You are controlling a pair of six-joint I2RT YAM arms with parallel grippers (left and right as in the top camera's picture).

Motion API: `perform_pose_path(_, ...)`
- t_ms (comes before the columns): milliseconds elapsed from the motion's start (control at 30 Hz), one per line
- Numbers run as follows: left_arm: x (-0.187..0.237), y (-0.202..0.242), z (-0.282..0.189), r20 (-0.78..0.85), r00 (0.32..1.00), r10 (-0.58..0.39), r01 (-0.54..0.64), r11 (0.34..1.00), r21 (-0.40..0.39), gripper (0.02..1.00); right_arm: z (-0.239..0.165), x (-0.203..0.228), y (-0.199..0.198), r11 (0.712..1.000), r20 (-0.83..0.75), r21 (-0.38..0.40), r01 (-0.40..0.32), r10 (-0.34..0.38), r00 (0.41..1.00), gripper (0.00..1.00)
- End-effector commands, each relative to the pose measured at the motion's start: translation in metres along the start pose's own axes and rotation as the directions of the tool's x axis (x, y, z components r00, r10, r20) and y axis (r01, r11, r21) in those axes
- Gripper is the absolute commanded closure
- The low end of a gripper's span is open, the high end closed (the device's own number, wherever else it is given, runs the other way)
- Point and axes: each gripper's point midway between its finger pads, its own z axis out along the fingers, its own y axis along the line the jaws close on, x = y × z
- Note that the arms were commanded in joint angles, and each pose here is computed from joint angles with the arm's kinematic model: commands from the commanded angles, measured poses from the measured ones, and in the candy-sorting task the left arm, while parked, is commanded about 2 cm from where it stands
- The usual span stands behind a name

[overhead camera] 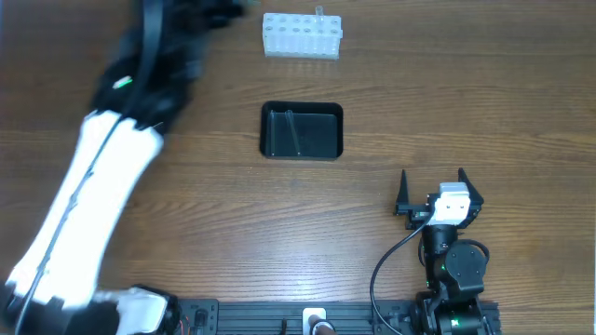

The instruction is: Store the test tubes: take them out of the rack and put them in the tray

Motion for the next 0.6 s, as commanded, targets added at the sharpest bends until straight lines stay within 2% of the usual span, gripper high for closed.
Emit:
perform_pose_path(33,0.014,0.037,-0.020,0.039,0.996,0.077,-0.080,0.992,0.094,0.018,0.000,0.002,0.001,1.000,0.000,-0.004,-0.005,0.005,1.000,0.007)
perform_pose_path(167,0.025,0.060,-0.048,0.141,0.985,0.103,-0.120,0.986,0.117,0.018,0.000,0.002,0.001,1.000,0.000,-0.004,-0.005,0.005,1.000,0.007)
perform_pose_path(400,0.069,0.076,-0.115,0.266,0.938,0.224,-0.264,0.956,0.128,0.018,0.000,0.002,0.001,1.000,0.000,-0.004,-0.005,0.005,1.000,0.009)
perform_pose_path(600,0.105,0.092,-0.154,0.328,0.908,0.262,-0.311,0.944,0.107,0.020,0.000,0.002,0.001,1.000,0.000,-0.004,-0.005,0.005,1.000,0.009)
